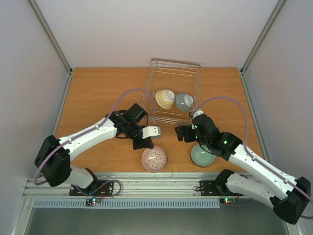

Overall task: Load the bowls into the dish rack
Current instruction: Place the bowl in the dish rack.

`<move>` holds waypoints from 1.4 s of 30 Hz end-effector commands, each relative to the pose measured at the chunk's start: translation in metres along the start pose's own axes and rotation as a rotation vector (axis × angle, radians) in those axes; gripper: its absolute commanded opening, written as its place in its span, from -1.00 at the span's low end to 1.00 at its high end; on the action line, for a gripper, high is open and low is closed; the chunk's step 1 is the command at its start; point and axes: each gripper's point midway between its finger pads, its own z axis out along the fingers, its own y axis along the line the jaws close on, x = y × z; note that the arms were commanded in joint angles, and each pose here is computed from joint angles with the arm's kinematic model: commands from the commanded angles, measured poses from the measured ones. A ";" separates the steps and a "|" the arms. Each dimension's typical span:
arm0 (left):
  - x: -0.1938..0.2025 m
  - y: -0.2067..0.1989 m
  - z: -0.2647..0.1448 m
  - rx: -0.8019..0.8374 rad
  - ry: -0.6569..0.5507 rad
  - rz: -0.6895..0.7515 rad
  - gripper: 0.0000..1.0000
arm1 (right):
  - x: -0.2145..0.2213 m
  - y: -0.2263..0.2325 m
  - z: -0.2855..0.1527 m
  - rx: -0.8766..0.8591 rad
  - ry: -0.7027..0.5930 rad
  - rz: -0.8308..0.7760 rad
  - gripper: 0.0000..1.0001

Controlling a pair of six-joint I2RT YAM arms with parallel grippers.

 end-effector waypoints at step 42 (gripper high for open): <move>-0.041 0.003 -0.093 0.083 -0.470 -0.043 -0.99 | 0.054 0.146 -0.022 -0.812 0.084 0.166 0.82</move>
